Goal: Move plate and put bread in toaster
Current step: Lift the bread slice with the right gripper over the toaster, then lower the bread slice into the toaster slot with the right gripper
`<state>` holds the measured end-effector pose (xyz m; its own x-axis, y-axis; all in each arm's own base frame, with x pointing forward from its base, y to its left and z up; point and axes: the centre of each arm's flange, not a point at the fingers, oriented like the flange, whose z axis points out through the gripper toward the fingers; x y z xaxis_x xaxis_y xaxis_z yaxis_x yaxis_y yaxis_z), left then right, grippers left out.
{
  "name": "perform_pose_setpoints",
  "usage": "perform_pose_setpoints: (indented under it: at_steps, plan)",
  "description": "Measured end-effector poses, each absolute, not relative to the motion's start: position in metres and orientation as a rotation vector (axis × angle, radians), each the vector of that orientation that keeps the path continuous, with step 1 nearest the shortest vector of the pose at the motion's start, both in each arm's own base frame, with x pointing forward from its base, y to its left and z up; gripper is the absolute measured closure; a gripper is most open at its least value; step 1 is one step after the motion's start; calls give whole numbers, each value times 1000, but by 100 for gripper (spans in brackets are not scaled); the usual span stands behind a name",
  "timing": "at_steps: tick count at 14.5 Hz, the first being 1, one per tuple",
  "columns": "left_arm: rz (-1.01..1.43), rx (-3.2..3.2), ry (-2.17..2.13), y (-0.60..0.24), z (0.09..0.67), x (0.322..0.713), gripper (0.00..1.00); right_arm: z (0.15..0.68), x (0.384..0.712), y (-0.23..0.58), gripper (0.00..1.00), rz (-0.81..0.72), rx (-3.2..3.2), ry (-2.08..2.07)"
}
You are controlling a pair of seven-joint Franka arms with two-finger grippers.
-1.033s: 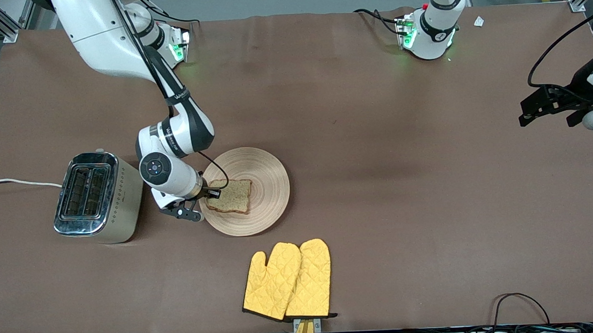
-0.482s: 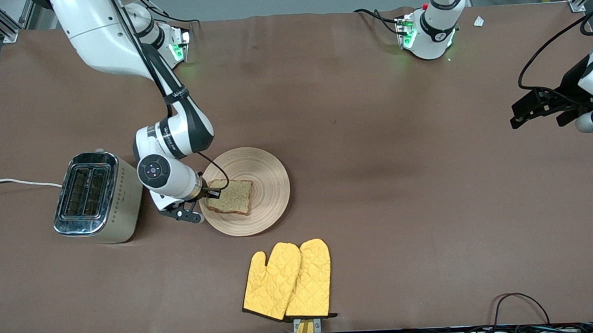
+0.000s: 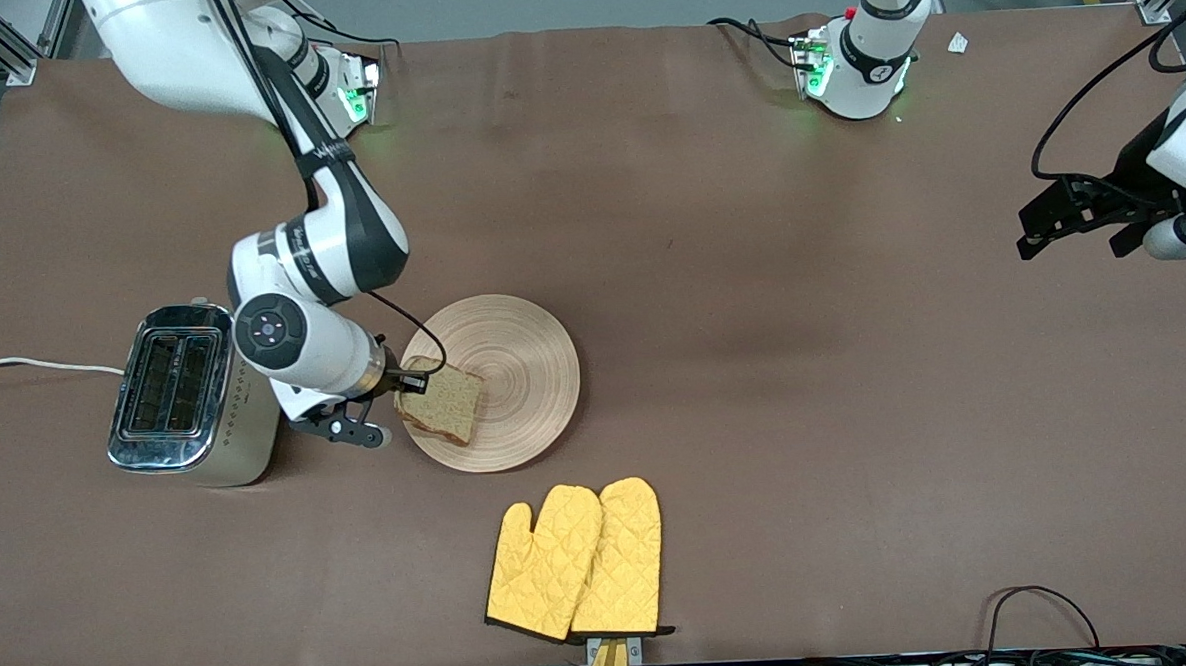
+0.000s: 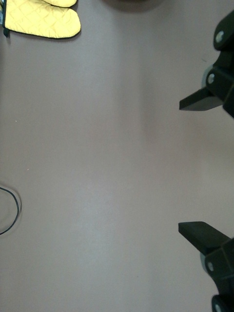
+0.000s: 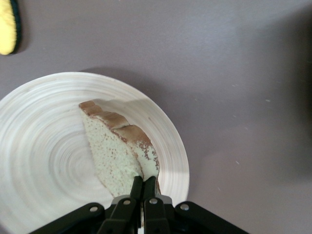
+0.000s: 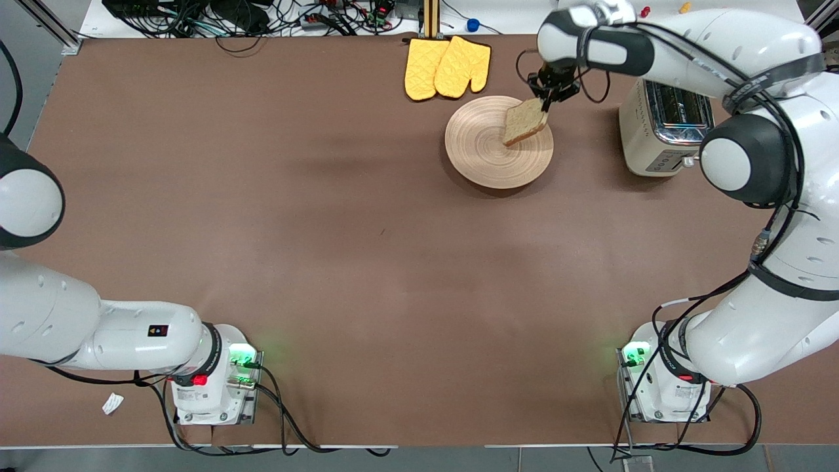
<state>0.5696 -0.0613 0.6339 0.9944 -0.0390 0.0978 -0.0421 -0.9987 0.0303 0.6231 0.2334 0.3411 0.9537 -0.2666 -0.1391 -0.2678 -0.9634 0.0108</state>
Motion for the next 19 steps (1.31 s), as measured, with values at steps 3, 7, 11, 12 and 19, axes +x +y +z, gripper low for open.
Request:
perform_pose_setpoints:
  at_steps: [3,7,11,12,19]
  plan:
    - [158,3111,-90,-66,637,563,0,405,626,223,96,307,-3137,421]
    - [162,3128,-114,-70,637,562,0,481,622,183,96,332,-3322,403]
    - [163,3148,-157,-66,636,562,0,518,615,128,96,371,-3491,230]
    - [163,3148,-159,-66,636,562,0,520,617,113,96,383,-3552,205]
    - [161,3148,-160,-66,636,562,0,473,630,81,96,589,-3840,206]
